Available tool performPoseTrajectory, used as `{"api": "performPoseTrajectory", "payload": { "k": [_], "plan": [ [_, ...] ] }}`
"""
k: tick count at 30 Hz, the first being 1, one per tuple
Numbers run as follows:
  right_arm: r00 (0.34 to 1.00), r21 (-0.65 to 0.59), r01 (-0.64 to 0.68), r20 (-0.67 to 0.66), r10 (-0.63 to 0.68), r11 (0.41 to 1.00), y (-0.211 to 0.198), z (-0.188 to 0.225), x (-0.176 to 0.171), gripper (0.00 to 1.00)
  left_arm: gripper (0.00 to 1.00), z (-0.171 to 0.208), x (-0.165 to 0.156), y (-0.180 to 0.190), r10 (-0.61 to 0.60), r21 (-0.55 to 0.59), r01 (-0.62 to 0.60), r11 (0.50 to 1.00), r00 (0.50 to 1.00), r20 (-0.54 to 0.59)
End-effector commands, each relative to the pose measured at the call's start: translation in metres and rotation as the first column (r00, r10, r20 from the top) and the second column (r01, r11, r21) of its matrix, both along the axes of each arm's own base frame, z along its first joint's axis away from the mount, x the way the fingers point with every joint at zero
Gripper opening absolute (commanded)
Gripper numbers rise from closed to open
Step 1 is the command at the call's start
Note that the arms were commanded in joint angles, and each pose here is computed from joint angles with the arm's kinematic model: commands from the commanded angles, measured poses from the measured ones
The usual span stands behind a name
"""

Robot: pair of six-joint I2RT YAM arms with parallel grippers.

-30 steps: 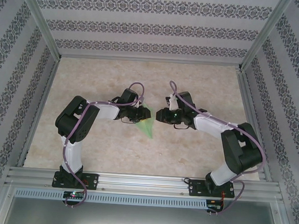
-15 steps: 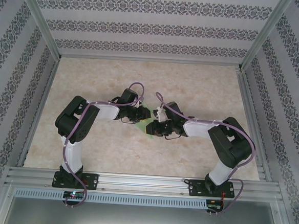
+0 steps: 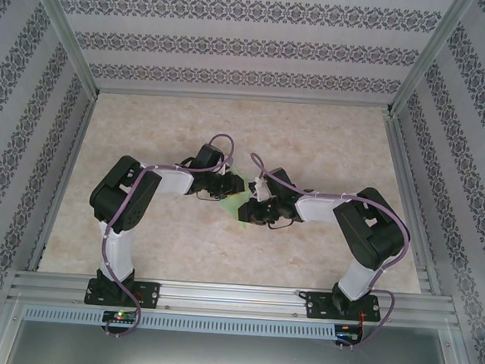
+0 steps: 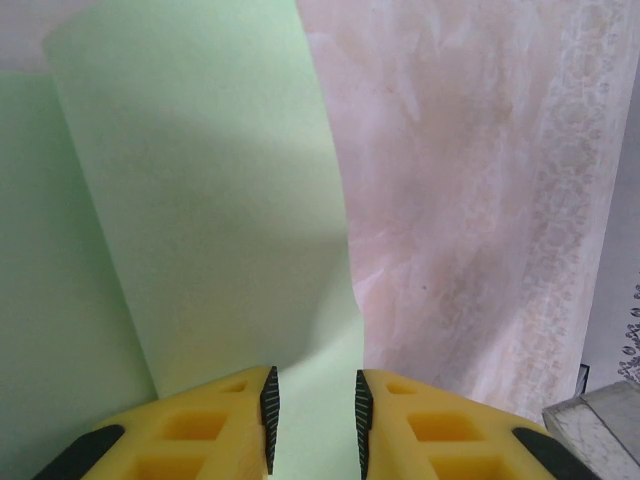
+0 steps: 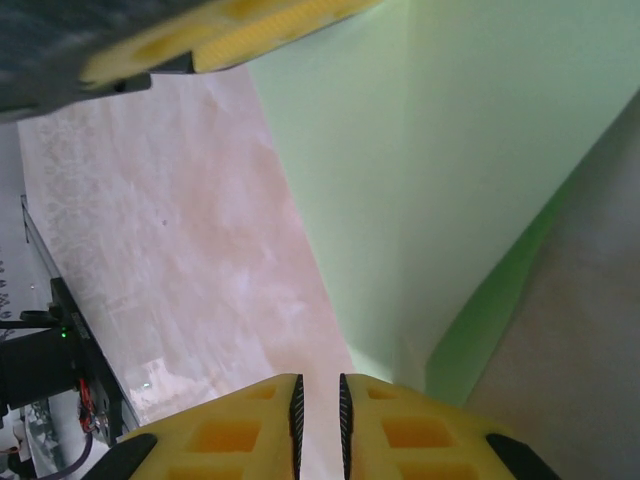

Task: Fold a paper plane with a square sheet of paper (fold left side to right side)
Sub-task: Fourth fold the wing at the center of the table.

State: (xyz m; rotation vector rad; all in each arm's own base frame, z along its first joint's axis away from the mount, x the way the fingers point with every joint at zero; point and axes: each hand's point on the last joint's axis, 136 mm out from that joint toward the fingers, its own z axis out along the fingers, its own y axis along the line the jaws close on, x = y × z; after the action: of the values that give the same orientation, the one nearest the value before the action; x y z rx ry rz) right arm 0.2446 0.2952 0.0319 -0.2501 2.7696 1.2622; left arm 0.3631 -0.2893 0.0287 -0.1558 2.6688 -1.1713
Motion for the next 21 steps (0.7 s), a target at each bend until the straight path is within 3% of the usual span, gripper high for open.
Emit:
{"api": "performPoseTrajectory", "payload": {
  "k": [1, 21],
  "plan": [
    [1.0, -0.042, -0.017, 0.001, 0.017, 0.999, -0.001, -0.007, -0.001, 0.2, 0.31, -0.032, -0.02, 0.016, 0.032, 0.103, -0.023, 0.994, 0.995, -0.091],
    [0.997, -0.121, -0.06, -0.045, 0.055, 0.991, -0.012, -0.024, -0.024, 0.2, 0.31, -0.032, -0.02, 0.017, 0.033, 0.108, -0.023, 0.994, 0.995, -0.092]
  ]
}}
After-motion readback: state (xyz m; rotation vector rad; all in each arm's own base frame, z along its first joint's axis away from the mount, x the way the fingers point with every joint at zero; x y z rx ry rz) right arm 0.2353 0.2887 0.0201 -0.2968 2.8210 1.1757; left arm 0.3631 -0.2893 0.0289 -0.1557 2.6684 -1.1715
